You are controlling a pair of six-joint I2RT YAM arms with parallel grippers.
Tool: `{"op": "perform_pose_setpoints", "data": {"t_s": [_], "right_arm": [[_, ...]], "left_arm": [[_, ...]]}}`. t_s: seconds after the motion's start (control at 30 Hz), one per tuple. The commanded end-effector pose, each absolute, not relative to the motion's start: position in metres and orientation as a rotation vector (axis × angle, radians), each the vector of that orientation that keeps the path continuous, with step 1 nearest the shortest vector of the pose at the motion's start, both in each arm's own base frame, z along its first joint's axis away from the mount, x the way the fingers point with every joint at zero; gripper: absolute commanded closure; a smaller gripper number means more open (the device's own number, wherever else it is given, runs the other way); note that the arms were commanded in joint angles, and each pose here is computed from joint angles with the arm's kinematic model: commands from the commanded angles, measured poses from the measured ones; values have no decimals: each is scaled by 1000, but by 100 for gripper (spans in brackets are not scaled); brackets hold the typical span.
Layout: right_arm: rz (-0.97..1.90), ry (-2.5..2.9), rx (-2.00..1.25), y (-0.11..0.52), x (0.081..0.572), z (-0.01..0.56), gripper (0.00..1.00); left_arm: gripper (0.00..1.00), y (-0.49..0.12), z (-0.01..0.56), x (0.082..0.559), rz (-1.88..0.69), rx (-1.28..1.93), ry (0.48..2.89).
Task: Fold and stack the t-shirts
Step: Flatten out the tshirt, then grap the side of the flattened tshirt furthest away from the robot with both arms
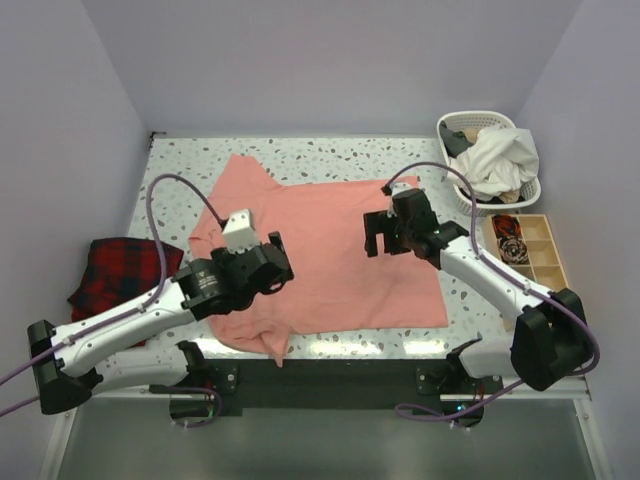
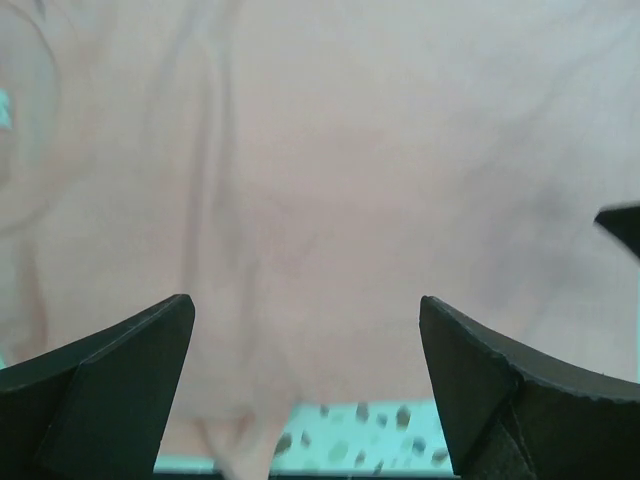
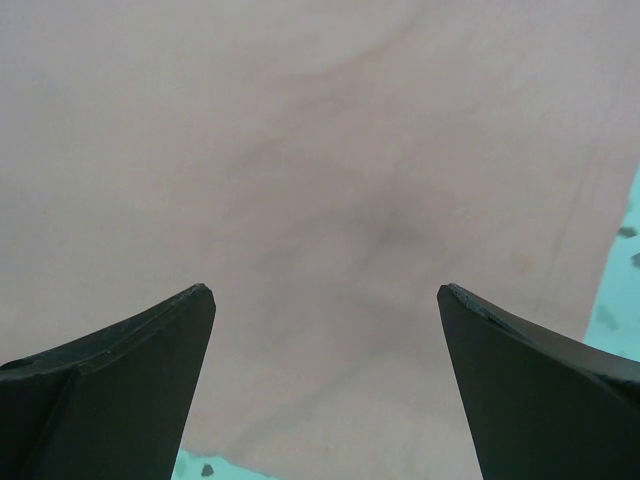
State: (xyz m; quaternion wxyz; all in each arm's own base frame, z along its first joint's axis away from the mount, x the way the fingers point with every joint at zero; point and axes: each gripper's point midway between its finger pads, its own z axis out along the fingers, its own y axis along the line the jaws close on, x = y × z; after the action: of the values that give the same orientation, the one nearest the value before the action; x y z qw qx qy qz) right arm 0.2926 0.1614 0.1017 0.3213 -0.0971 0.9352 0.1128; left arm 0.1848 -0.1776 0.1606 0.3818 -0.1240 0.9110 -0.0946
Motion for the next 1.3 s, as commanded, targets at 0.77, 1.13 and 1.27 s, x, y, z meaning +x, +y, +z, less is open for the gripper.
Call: {"op": "perform_pose_setpoints", "data": {"t_s": [0.77,1.13,1.27], "right_arm": [[237,2363,61,127,463,114,1],[205,2356,178,84,529,99,1],[212,2374,187,76,542,89,1]], "left_arm": [[16,-28,172,585,-304,-199,1985],[19,-33,104,670,-472,-17,2056],[17,-34,92,675,-490,23,2069]]}}
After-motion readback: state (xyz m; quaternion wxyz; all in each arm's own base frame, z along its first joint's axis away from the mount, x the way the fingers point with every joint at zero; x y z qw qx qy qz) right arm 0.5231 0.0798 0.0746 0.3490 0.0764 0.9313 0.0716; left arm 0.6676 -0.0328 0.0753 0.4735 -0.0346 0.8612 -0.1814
